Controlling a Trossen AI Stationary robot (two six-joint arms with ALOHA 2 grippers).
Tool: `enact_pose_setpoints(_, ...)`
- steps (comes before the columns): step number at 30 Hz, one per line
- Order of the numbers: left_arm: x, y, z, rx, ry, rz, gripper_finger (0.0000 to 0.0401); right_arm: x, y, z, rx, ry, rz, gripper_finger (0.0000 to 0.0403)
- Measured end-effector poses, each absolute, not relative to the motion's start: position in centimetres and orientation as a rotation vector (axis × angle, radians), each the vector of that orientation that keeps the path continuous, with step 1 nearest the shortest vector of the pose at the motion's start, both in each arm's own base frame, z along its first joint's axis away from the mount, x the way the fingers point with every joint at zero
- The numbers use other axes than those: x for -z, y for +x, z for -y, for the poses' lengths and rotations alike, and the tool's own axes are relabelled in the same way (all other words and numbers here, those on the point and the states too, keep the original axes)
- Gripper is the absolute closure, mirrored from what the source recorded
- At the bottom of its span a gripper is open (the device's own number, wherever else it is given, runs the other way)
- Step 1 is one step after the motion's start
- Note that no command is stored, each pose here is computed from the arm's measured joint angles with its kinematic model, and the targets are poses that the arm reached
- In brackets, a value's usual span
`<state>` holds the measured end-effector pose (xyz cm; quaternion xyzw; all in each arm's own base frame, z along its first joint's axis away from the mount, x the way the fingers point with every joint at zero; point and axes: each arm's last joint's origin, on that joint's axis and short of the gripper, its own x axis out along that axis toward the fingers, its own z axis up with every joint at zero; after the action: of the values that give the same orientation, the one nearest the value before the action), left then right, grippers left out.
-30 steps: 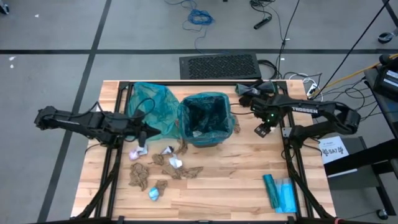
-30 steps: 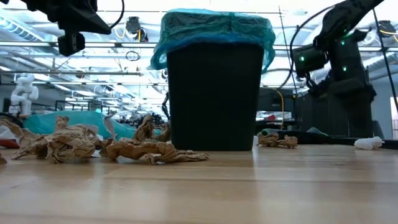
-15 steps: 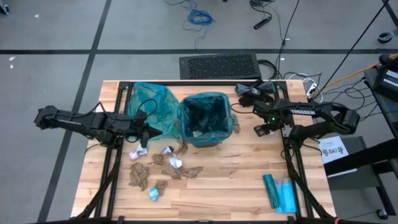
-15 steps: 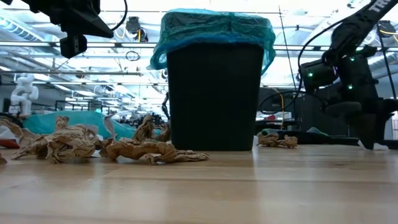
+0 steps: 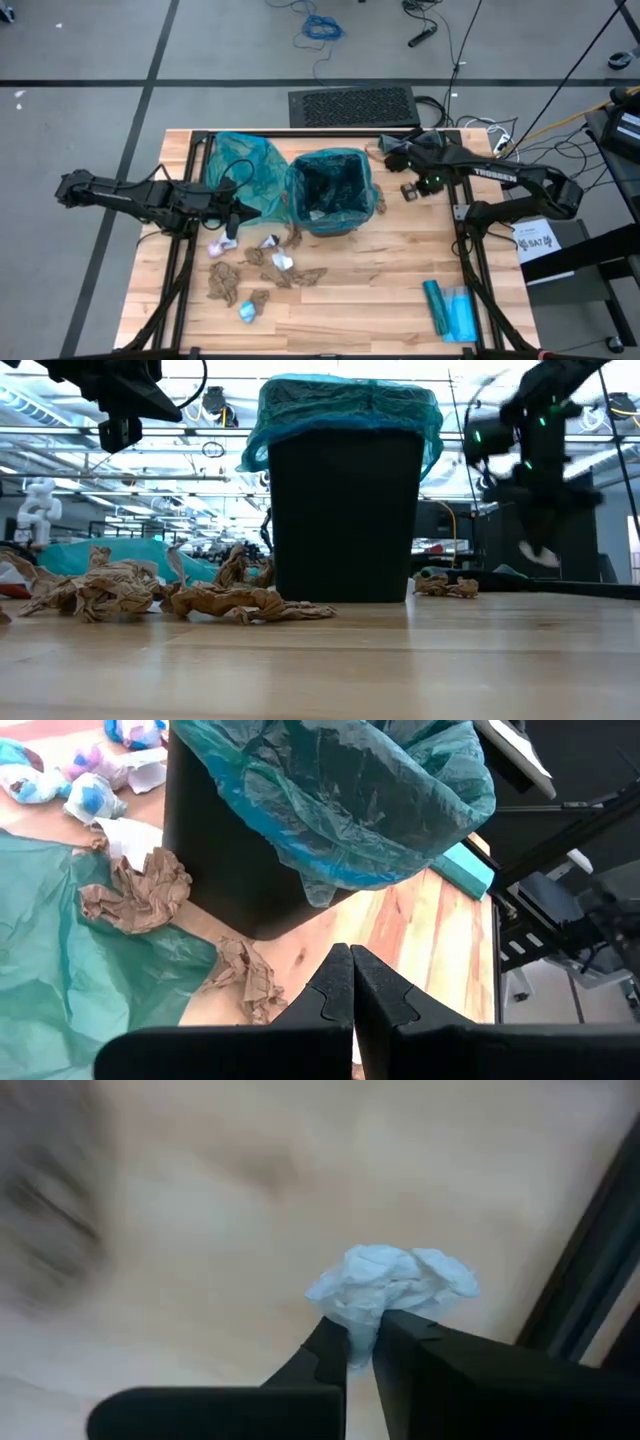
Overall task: Place trash/remove bag and relplace
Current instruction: Put the white napkin into the trash bin
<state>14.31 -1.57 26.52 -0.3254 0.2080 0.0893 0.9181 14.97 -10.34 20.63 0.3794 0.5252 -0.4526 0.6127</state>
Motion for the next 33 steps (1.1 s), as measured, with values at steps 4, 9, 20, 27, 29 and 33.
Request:
enact_pose_setpoints(4,-26.5,14.3,1.6,-0.174,-0.672,-0.431,0.0401,-24.5,15.6,11.4,1.171,0.769,-1.056,0.0398)
enact_pose_setpoints(9,-26.5,14.3,1.6,-0.162,-0.675,-0.435,0.0401,-30.3,16.6,12.3,1.152,0.667,-0.815,0.0399)
enact_pose_setpoints(20,-26.5,14.3,1.6,-0.161,-0.668,-0.437,0.0401,-41.8,18.6,11.4,0.565,0.552,-0.427,0.0401)
enact_pose_setpoints(27,-26.5,14.3,1.6,-0.162,-0.668,-0.437,0.0401,-41.6,22.7,9.0,0.301,0.543,-0.520,0.0401)
enact_pose_setpoints(29,-26.5,14.3,1.6,-0.161,-0.668,-0.437,0.0401,-40.7,24.3,8.3,0.246,0.542,-0.574,0.0401)
enact_pose_setpoints(33,-26.5,14.3,1.6,-0.162,-0.670,-0.437,0.0401,-38.5,27.3,7.1,0.189,0.541,-0.677,0.0401)
